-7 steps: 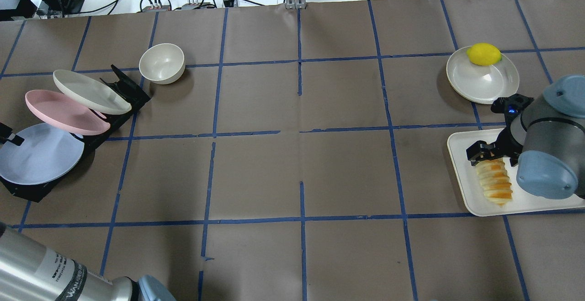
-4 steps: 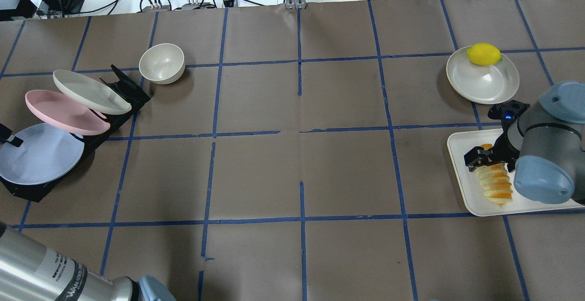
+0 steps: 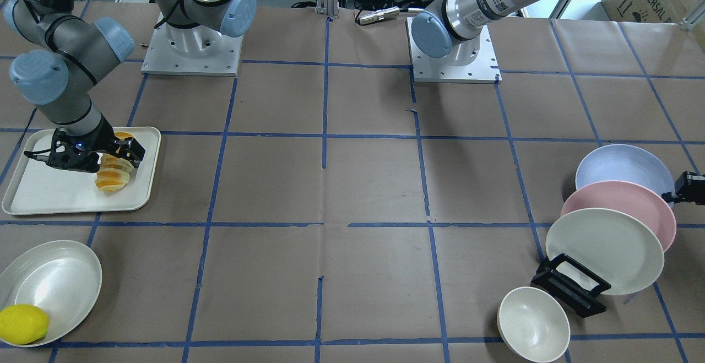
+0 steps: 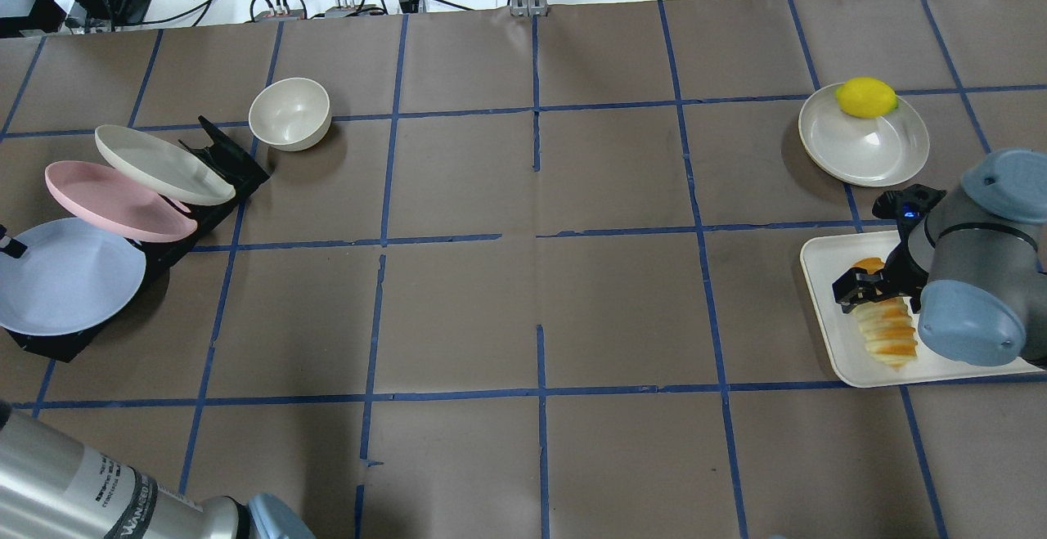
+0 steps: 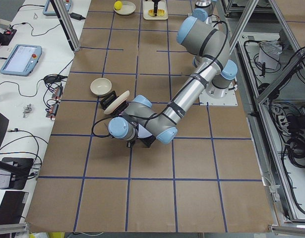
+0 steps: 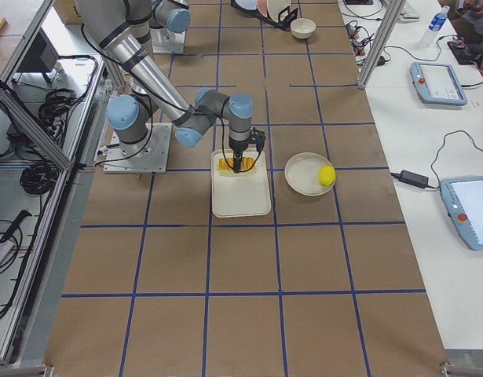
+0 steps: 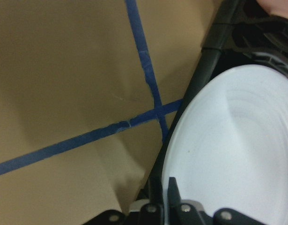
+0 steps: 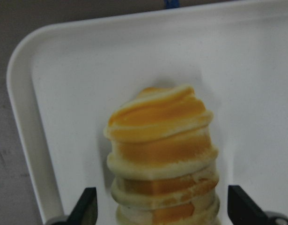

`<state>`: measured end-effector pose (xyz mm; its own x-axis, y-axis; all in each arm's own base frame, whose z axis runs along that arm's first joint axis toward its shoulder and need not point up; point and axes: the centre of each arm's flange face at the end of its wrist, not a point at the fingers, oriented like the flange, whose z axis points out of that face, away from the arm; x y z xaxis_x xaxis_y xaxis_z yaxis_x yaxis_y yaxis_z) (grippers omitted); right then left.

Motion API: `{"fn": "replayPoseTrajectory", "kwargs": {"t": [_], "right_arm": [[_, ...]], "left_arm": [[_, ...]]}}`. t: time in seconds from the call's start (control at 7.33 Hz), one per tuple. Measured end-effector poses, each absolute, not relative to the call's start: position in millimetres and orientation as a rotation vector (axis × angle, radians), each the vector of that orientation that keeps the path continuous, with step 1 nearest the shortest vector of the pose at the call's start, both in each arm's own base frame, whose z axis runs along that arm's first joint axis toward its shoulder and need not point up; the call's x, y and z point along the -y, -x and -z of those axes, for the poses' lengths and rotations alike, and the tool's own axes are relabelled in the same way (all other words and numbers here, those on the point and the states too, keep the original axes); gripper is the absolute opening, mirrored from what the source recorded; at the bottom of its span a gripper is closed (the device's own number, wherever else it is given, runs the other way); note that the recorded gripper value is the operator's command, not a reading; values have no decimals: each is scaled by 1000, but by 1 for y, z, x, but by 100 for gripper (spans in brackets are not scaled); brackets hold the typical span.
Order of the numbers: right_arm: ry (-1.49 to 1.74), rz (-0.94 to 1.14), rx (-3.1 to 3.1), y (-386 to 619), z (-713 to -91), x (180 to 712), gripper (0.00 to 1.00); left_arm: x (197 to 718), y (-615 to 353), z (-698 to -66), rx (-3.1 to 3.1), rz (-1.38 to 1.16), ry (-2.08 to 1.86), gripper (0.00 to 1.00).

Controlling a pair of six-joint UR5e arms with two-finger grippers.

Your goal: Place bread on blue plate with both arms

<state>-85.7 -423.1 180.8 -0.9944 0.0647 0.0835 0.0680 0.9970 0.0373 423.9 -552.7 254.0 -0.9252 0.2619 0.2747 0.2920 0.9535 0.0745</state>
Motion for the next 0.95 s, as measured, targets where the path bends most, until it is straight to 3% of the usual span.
{"fn": "replayPoseTrajectory", "kwargs": {"t": [0.14, 0.41, 0.55, 0.95], "right_arm": [[84, 73, 3054, 86, -179, 423, 64], [36, 103, 3052, 87, -173, 422, 22], [26, 111, 3052, 88, -171, 422, 8], [-6, 109, 3051, 88, -172, 423, 7]], "left_arm": [[549, -417, -280, 2855, 161, 419, 9], [529, -409, -330, 2863, 165, 458, 10], [517, -405, -353, 2862, 162, 478, 10], [491, -361, -435, 2901, 135, 492, 11]]}}
